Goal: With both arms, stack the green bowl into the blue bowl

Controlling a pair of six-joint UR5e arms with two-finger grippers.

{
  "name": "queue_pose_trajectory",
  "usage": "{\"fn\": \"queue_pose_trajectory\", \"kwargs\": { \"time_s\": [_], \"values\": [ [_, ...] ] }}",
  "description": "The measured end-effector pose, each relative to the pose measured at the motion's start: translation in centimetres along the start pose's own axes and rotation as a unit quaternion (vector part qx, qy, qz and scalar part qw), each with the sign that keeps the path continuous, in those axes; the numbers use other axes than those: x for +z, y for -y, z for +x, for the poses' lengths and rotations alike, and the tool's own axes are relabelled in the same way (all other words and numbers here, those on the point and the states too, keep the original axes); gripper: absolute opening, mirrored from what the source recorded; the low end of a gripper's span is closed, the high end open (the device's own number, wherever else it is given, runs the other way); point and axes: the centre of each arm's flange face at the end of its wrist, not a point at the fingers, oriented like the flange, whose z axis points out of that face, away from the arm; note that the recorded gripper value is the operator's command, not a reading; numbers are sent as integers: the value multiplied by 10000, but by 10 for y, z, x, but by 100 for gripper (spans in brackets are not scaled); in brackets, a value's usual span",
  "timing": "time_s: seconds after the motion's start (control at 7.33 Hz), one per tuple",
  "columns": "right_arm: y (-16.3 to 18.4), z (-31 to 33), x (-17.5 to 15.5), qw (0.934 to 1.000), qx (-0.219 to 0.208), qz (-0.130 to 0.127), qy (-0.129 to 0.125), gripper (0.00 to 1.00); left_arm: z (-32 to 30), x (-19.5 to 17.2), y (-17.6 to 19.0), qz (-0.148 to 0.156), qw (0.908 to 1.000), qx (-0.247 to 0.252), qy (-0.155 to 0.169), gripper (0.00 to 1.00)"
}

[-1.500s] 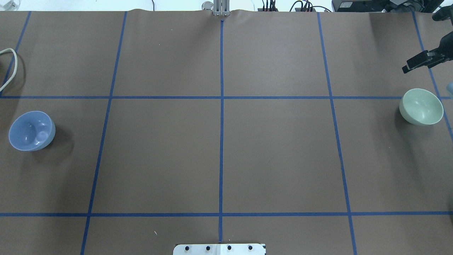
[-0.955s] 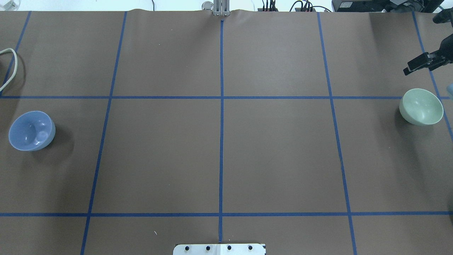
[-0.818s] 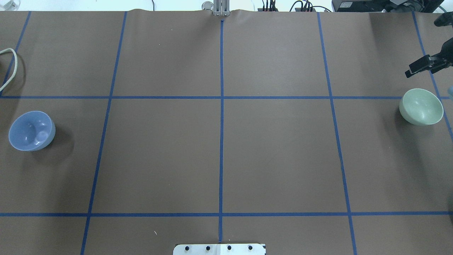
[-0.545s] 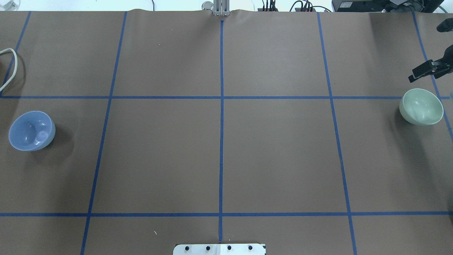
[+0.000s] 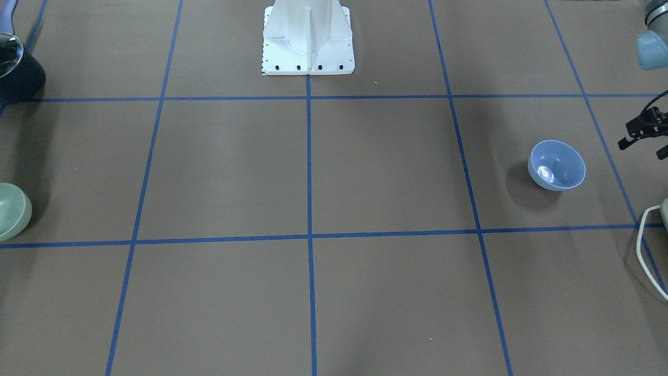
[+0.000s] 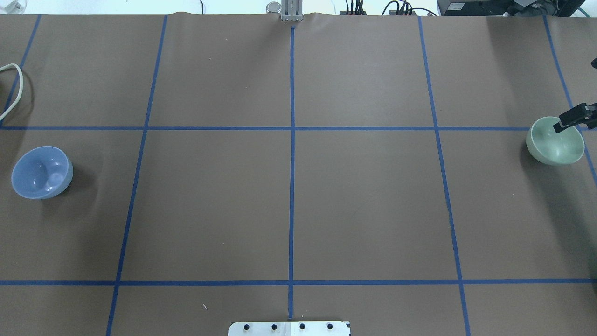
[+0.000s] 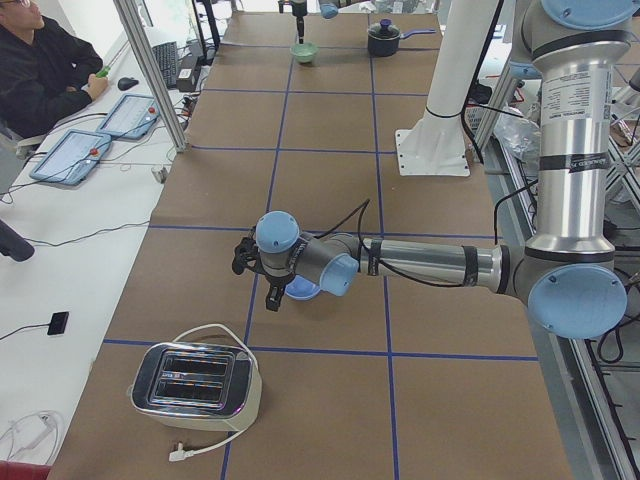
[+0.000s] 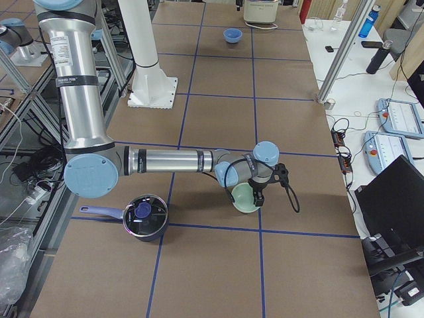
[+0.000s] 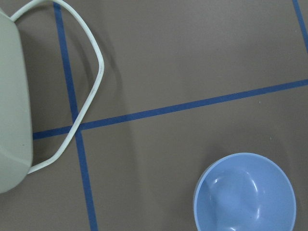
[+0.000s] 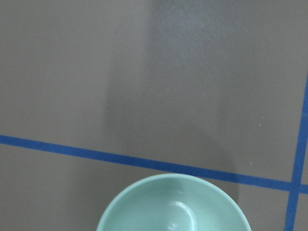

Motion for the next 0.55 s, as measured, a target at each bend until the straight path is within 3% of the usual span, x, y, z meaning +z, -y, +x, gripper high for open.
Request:
{"fn": "queue_pose_trajectory", "kwargs": {
  "time_s": [0.55],
  "values": [
    [0,5,3,10000,54,-26,-48,100,3,44,7,-156,9995,172,232,97]
  ]
}}
